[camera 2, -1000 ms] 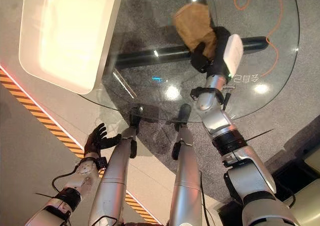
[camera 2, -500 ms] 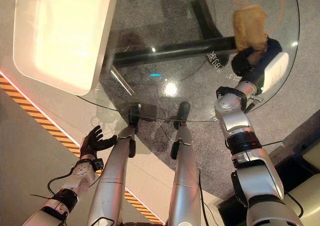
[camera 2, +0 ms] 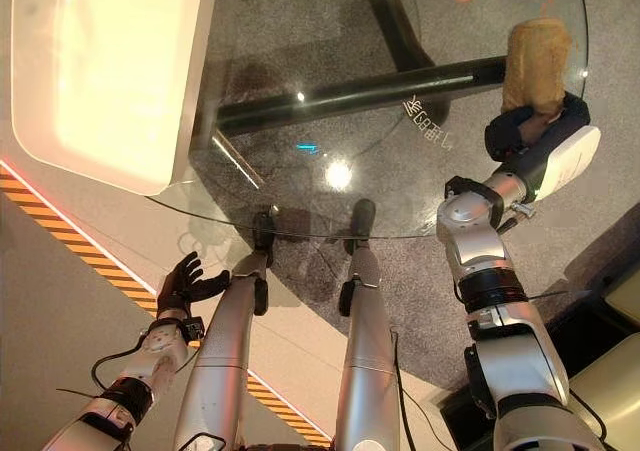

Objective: Wipe the table with a cloth and put it in the basket.

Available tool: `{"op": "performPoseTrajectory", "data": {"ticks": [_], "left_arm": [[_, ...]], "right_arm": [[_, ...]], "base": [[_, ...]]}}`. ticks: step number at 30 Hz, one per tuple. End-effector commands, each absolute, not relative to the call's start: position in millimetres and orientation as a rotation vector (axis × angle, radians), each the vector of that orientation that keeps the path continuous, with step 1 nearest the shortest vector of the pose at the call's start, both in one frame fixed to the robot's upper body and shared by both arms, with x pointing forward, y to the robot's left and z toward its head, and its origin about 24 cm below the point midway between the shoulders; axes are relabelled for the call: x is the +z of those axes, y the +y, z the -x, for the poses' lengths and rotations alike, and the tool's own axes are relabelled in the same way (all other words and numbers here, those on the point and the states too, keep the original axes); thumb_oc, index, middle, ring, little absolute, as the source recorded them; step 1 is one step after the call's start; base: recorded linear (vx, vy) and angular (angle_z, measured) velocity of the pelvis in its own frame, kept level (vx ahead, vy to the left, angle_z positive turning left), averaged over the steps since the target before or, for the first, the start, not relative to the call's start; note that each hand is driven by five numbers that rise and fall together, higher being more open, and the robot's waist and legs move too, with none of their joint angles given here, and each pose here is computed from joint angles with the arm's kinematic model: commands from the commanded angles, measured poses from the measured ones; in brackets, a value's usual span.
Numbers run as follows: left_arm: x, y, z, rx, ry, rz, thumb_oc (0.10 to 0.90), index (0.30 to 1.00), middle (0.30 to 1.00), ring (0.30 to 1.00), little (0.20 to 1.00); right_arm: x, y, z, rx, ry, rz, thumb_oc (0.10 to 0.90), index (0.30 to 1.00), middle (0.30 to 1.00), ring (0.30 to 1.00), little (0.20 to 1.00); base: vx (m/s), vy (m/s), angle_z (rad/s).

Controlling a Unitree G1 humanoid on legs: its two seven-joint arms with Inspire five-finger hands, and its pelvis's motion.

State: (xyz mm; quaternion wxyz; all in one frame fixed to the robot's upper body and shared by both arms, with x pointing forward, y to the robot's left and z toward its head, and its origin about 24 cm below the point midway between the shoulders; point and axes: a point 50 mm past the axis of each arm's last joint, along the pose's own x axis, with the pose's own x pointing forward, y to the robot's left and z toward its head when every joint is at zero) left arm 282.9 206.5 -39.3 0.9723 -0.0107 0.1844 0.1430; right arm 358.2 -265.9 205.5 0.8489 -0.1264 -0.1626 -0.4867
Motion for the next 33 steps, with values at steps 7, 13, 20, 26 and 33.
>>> {"op": "performPoseTrajectory", "data": {"ticks": [7, 13, 20, 26, 33], "left_arm": [[-90, 201, -221, 0.3, 0.578, 0.017, 0.8, 0.9, 0.9, 0.9, 0.9], [-89, 195, -224, 0.285, 0.562, 0.019, 0.8, 0.9, 0.9, 0.9, 0.9], [-92, 188, -220, 0.266, 0.555, 0.025, 0.8, 0.9, 0.9, 0.9, 0.9], [-87, 186, -223, 0.259, 0.531, 0.028, 0.8, 0.9, 0.9, 0.9, 0.9], [-84, 184, -227, 0.249, 0.513, 0.031, 0.8, 0.9, 0.9, 0.9, 0.9]], "right_arm": [[293, -235, -341, -0.795, -0.758, 0.494, 0.1, 0.3, 0.3, 0.3, 0.2], [267, -197, -351, -0.534, -0.654, 0.583, 0.1, 0.3, 0.3, 0.3, 0.2], [229, -162, -359, -0.289, -0.521, 0.626, 0.1, 0.3, 0.3, 0.3, 0.2], [198, -122, -353, -0.028, -0.44, 0.643, 0.1, 0.3, 0.3, 0.3, 0.2], [180, -94, -343, 0.209, -0.424, 0.637, 0.1, 0.3, 0.3, 0.3, 0.2]], "base": [[0.0, 0.0, 0.0], [0.0, 0.0, 0.0], [0.03, 0.007, 0.01], [0.0, 0.0, 0.01], [0.0, 0.0, 0.0]]}}
